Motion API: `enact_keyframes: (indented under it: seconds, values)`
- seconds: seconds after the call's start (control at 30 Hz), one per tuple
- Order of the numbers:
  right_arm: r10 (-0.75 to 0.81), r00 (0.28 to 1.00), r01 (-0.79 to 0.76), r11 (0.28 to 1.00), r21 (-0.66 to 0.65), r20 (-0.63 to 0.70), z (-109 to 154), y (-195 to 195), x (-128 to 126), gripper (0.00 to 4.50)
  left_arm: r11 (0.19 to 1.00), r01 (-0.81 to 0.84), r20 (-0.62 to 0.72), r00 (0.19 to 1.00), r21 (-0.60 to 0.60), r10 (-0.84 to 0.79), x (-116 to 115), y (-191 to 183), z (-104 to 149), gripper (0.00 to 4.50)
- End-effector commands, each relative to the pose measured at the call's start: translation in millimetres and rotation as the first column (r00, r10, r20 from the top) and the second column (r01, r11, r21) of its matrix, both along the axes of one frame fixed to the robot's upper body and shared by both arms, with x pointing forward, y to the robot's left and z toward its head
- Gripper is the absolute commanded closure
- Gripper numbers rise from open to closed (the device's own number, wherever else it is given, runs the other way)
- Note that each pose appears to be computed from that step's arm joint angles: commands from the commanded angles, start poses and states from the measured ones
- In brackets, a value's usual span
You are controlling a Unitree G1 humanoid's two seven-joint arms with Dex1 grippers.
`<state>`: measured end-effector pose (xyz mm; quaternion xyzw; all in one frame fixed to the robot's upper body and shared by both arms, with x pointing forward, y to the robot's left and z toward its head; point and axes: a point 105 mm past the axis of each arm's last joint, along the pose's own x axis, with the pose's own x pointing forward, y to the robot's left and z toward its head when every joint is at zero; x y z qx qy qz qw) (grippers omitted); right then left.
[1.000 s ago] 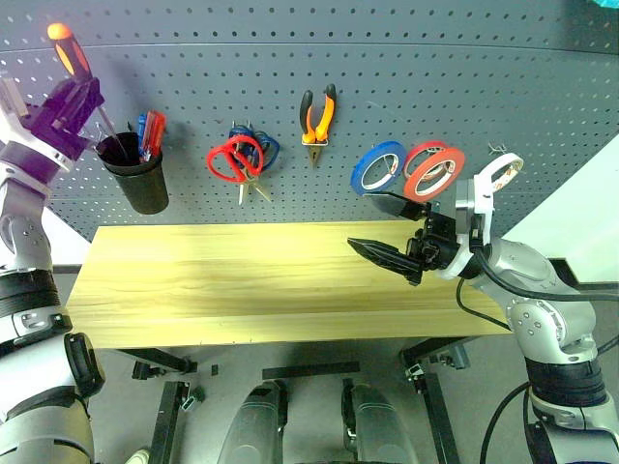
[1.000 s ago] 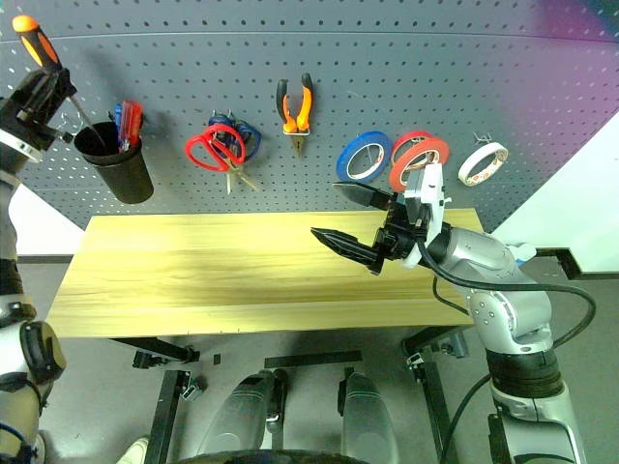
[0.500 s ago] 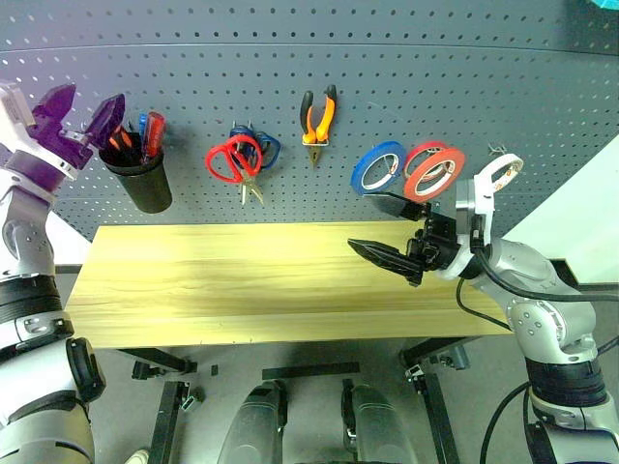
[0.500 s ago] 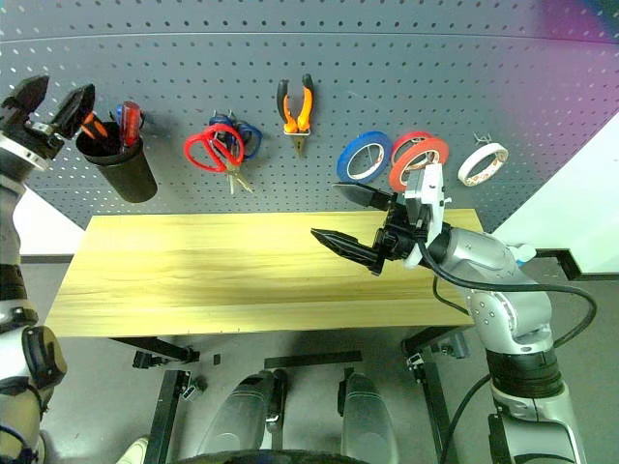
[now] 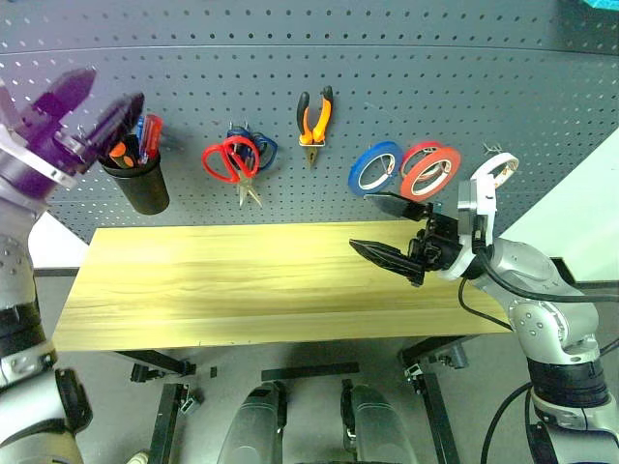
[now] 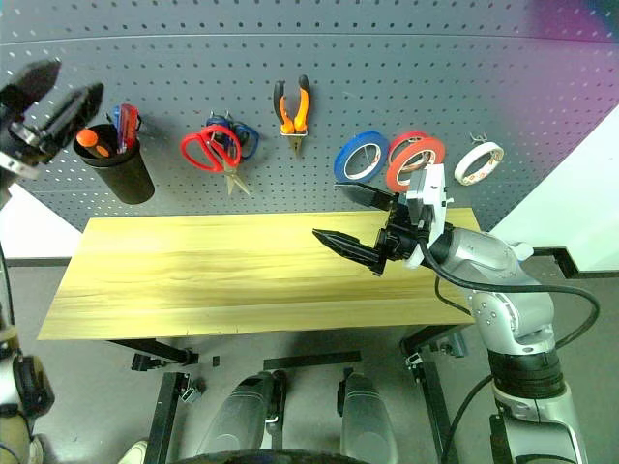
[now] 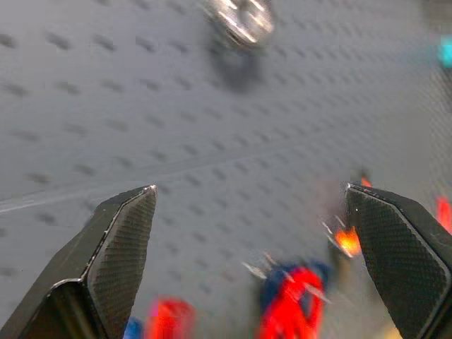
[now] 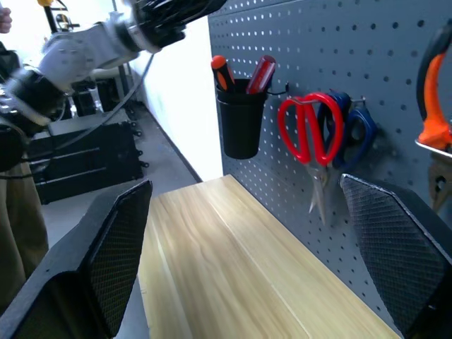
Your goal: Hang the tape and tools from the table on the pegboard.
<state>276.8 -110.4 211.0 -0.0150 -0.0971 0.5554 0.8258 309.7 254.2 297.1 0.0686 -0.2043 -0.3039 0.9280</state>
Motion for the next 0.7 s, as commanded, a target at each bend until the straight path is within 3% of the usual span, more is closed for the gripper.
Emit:
enact_keyframes:
  seconds: [0.03,0.17,0.37,0.5,0.7]
  values:
    - [-0.04,0.997,0.044,0.998,-0.055,0.07,6,0,-2,0.0,0.994,0.041,-0.037,0.999,0.097,-0.037,-8,-21,-18,0.04]
    - [-0.09,0.995,0.093,0.994,-0.058,0.053,-2,-5,-1,0.0,0.978,0.076,-0.135,0.99,0.194,-0.05,-9,-36,-64,0.04]
    - [-0.211,0.977,0.206,0.971,-0.119,-0.025,-48,-26,-8,0.0,0.967,0.106,-0.253,0.966,0.233,-0.045,-16,-41,-135,0.04]
    - [-0.273,0.959,0.26,0.955,-0.144,-0.079,-76,-43,-16,0.0,0.97,0.111,-0.288,0.957,0.215,-0.046,-21,-40,-161,0.04]
    - [-0.373,0.915,0.344,0.92,-0.187,-0.154,-112,-79,-30,0.0,0.954,0.12,-0.324,0.946,0.276,-0.025,-34,-29,-197,0.04]
